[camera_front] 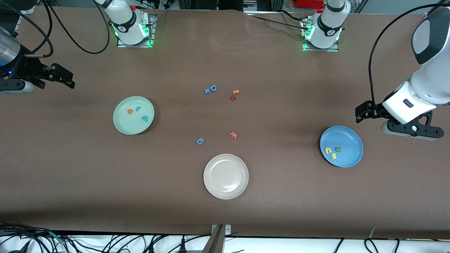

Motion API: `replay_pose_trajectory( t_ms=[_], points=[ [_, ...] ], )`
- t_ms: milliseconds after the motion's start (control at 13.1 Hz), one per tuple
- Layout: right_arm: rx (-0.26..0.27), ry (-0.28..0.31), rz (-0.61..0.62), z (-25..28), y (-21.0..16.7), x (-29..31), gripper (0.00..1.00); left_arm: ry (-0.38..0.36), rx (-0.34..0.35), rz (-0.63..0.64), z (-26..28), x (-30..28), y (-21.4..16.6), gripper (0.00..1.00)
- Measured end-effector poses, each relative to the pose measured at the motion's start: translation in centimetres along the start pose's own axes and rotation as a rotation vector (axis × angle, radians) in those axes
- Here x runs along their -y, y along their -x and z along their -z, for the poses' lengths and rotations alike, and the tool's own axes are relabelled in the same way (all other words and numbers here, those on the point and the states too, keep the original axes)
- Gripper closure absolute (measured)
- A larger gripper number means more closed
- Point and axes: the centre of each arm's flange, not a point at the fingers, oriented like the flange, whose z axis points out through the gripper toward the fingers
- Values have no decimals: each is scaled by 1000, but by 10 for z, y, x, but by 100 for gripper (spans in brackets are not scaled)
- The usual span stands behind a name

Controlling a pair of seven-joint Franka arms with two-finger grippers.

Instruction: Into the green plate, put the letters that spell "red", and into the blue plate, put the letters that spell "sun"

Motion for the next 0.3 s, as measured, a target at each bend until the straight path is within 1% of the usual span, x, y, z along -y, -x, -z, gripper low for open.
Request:
replay_pose_trajectory(
  t_ms=[305],
  points=[
    [0,0,-5,0,0,0,0,0,2,9,0,5,0,0]
  ],
)
